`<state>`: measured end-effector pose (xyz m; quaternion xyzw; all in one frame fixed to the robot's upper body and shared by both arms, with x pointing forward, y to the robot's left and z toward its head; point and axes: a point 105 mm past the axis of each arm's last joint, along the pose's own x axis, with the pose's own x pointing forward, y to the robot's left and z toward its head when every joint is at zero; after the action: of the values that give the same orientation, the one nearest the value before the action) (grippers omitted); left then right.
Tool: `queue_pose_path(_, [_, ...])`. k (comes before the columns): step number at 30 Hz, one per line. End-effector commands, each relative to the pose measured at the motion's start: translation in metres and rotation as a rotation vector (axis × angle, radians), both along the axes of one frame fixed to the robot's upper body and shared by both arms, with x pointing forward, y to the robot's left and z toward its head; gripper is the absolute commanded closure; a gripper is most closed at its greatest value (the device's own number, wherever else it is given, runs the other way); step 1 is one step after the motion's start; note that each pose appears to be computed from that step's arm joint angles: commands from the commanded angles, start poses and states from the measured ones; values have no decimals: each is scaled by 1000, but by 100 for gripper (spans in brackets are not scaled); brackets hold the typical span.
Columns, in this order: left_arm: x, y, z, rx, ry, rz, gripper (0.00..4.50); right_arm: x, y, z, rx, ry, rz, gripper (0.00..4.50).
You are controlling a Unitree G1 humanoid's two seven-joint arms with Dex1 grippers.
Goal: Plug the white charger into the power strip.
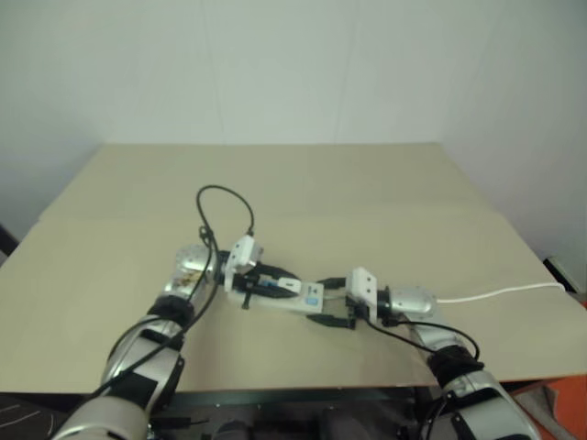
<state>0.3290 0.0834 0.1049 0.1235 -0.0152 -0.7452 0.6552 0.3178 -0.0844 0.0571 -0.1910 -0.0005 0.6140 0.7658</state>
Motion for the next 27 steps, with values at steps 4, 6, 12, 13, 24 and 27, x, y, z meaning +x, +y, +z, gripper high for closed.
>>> queue_pose_path(4, [-6, 26, -35, 140, 100, 54, 250, -10, -6, -24, -104, 50, 29, 108])
queue_pose_path(6, [-7, 26, -35, 142, 89, 51, 186, -10, -6, -24, -104, 48, 29, 108])
queue_pose_path(12, [-6, 28, -29, 135, 50, 51, 4, -10, -6, -24, -107, 45, 31, 108])
queue_pose_path(13, [-5, 29, -28, 137, 45, 51, 4, -9, -6, -24, -108, 44, 32, 108])
queue_pose_path(24, [2, 58, 39, -24, 10, 132, 4, -2, -10, -18, -69, 150, 3, 108])
queue_pose_path(27, [6, 81, 62, -113, -22, 233, 0, -2, -14, -12, -56, 149, 6, 36])
